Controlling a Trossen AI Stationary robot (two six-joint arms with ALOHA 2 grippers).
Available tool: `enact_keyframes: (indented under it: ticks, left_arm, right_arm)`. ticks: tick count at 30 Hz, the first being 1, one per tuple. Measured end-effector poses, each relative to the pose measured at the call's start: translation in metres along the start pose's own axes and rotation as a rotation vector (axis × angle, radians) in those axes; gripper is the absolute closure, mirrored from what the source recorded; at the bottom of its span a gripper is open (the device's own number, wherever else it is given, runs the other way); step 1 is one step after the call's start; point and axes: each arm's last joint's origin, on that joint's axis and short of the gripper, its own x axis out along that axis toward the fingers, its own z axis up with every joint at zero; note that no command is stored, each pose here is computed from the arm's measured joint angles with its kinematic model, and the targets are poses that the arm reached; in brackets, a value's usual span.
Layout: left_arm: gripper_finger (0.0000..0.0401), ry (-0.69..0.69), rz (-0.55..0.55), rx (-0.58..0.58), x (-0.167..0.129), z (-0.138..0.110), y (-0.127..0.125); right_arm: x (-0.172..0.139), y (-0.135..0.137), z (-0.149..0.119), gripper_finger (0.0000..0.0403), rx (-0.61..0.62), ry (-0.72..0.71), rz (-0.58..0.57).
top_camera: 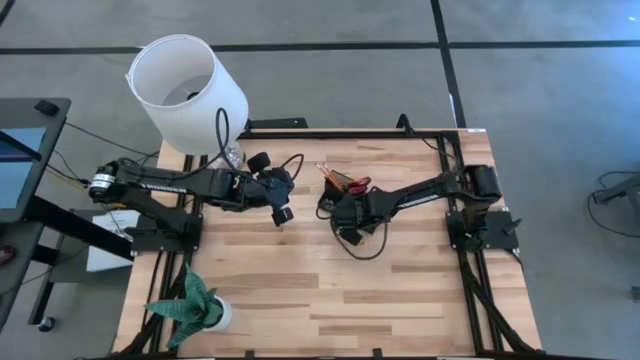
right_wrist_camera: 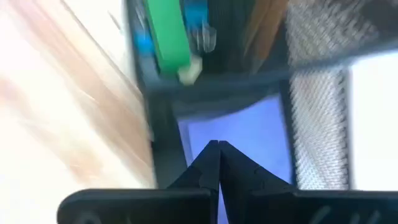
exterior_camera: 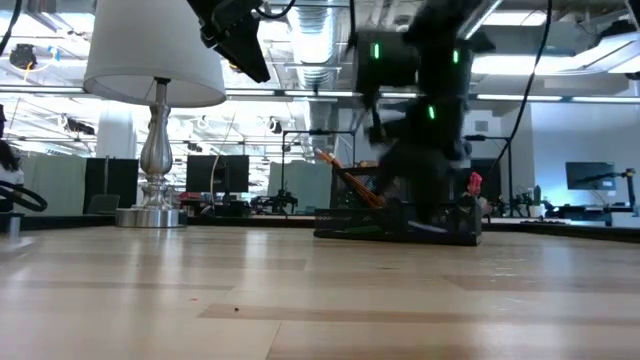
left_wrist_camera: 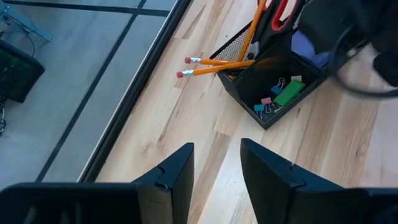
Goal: Pick and place office supplies into organizer
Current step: Put the violet sticky notes into the black desk organizer, then return to Home Position
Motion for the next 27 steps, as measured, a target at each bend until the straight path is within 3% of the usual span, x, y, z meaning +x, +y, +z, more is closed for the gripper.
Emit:
enact_keyframes:
  ticks: [10,17,22,27]
  left_arm:
    - [0.0273,0.001,0.003,0.001,0.0,0.0,0.0]
    - [0.0273,0.12,0.039,-0.033,-0.005,-0.014,0.006]
    - [0.0273,0.218,0.07,-0.034,-0.021,-0.029,0.019]
    - [0.0273,0.361,0.205,-0.136,-0.041,-0.051,0.038]
  right_arm:
    - [-0.073,-0.013,-0.005,0.0403,0.01,-0.14,0.126]
    - [-0.131,-0.016,-0.047,0.0403,-0.078,-0.2,0.229]
    - [-0.172,-0.033,-0.08,0.0403,-0.182,-0.279,0.309]
    - [-0.201,-0.054,-0.11,0.0403,-0.231,-0.325,0.402]
